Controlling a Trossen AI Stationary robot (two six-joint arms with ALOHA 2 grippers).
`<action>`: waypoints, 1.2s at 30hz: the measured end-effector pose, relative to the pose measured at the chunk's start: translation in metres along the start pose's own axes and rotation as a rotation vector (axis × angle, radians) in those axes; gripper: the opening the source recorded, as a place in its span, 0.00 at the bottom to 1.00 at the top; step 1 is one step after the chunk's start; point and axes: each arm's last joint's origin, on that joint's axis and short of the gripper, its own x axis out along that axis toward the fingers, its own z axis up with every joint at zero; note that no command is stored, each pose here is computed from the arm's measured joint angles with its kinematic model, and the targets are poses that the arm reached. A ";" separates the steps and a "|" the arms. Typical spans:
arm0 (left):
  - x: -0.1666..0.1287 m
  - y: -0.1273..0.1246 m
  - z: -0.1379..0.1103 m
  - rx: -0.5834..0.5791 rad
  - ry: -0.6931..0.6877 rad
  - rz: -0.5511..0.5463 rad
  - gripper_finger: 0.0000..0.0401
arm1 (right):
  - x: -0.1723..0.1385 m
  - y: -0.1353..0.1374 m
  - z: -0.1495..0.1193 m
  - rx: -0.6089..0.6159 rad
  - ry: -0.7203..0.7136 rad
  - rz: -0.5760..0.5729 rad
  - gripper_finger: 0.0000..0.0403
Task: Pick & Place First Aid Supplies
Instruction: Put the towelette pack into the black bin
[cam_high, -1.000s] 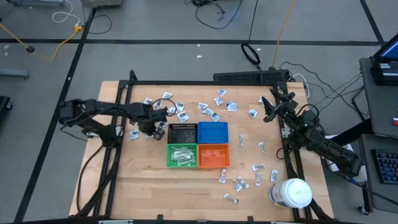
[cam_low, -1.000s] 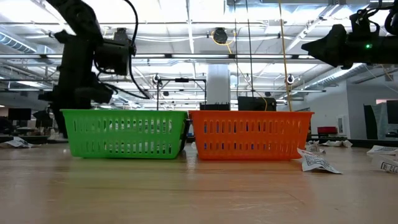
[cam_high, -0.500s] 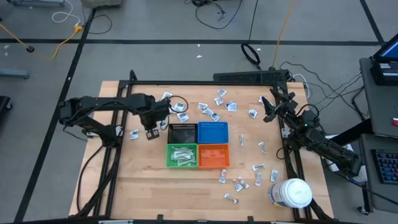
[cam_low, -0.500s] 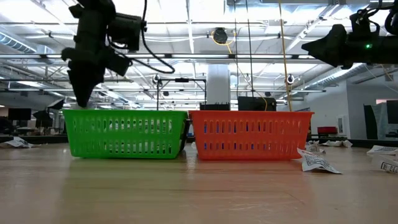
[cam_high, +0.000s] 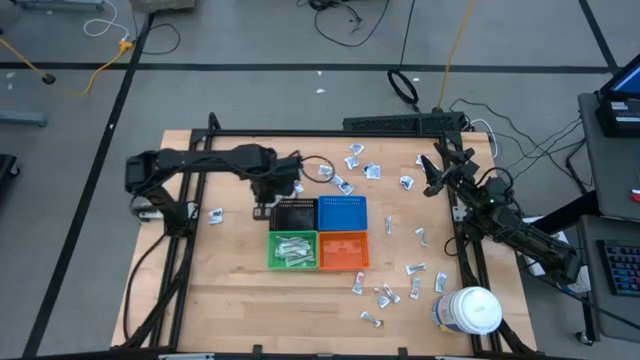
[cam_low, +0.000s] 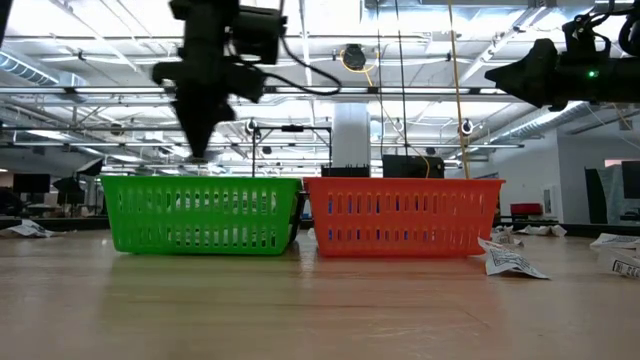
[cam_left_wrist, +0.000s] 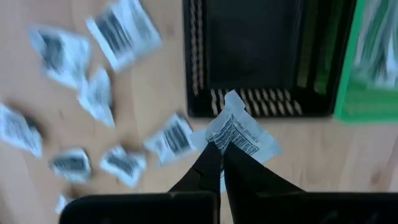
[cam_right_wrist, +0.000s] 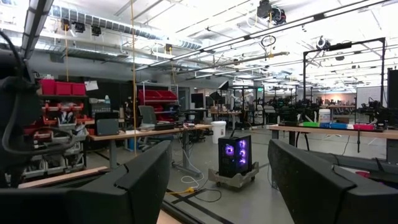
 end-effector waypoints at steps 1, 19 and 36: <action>-0.001 0.001 0.006 0.009 -0.006 -0.003 0.02 | 0.000 0.000 0.000 0.000 0.000 0.000 0.65; 0.034 -0.023 0.064 0.023 0.013 -0.025 0.01 | 0.000 0.000 0.000 0.000 0.000 0.000 0.65; 0.053 -0.026 0.080 -0.079 -0.032 0.017 0.21 | 0.000 0.000 0.000 0.000 -0.001 0.000 0.65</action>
